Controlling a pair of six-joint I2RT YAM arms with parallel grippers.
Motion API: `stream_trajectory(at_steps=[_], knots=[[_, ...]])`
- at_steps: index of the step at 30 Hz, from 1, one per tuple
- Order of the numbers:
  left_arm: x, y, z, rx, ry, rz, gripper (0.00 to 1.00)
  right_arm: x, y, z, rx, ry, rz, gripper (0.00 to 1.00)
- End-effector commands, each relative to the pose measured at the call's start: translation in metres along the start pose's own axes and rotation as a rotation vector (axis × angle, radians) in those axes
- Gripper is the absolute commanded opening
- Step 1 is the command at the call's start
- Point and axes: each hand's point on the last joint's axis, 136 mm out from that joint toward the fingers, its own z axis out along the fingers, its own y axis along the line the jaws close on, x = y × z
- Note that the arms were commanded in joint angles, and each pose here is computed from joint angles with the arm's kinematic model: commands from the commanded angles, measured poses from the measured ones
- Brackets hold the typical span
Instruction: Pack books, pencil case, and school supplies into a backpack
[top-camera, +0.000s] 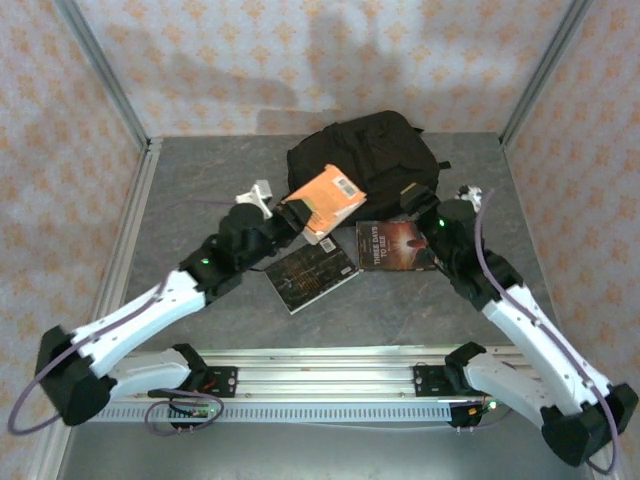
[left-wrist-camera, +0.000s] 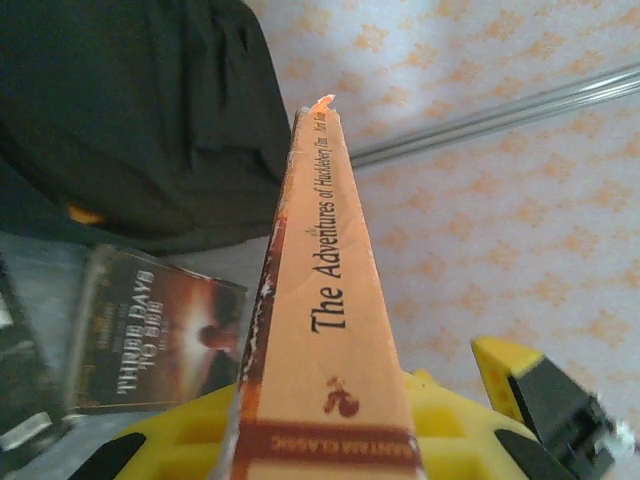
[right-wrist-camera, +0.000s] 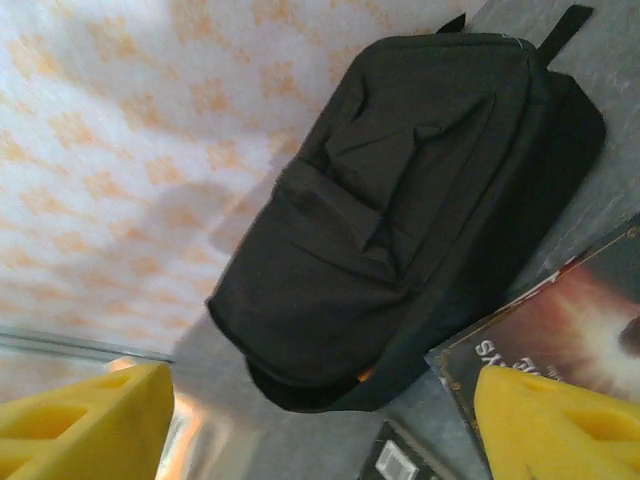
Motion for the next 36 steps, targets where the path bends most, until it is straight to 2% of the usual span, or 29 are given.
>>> stream_trajectory(at_steps=[1, 5, 8, 10, 12, 15, 23, 32, 36], knots=[[-0.029, 0.048, -0.049, -0.303, -0.033, 0.217, 0.0, 0.018, 0.003, 0.021, 0.096, 0.154, -0.328, 0.78], [-0.062, 0.08, -0.084, -0.443, -0.094, 0.211, 0.0, 0.041, 0.023, 0.067, 0.13, 0.336, -0.455, 0.81], [-0.078, 0.097, -0.101, -0.527, -0.155, 0.225, 0.0, 0.053, 0.031, 0.1, 0.149, 0.373, -0.49, 0.87], [-0.084, 0.102, -0.106, -0.556, -0.182, 0.252, 0.0, 0.058, 0.038, 0.12, 0.161, 0.376, -0.521, 0.95], [-0.089, 0.105, -0.111, -0.579, -0.201, 0.277, 0.0, 0.064, 0.045, 0.139, 0.185, 0.37, -0.596, 0.99], [-0.095, 0.107, -0.114, -0.599, -0.221, 0.312, 0.0, 0.074, 0.057, 0.165, 0.245, 0.344, -0.72, 0.99], [-0.097, 0.116, -0.106, -0.599, -0.208, 0.32, 0.0, 0.125, 0.105, 0.219, 0.247, 0.295, -0.907, 0.99], [-0.086, 0.119, -0.091, -0.561, -0.146, 0.3, 0.0, 0.154, 0.126, 0.261, 0.26, 0.189, -0.974, 0.99], [-0.083, 0.119, -0.087, -0.549, -0.131, 0.289, 0.0, 0.155, 0.127, 0.275, 0.286, 0.119, -1.001, 0.99]])
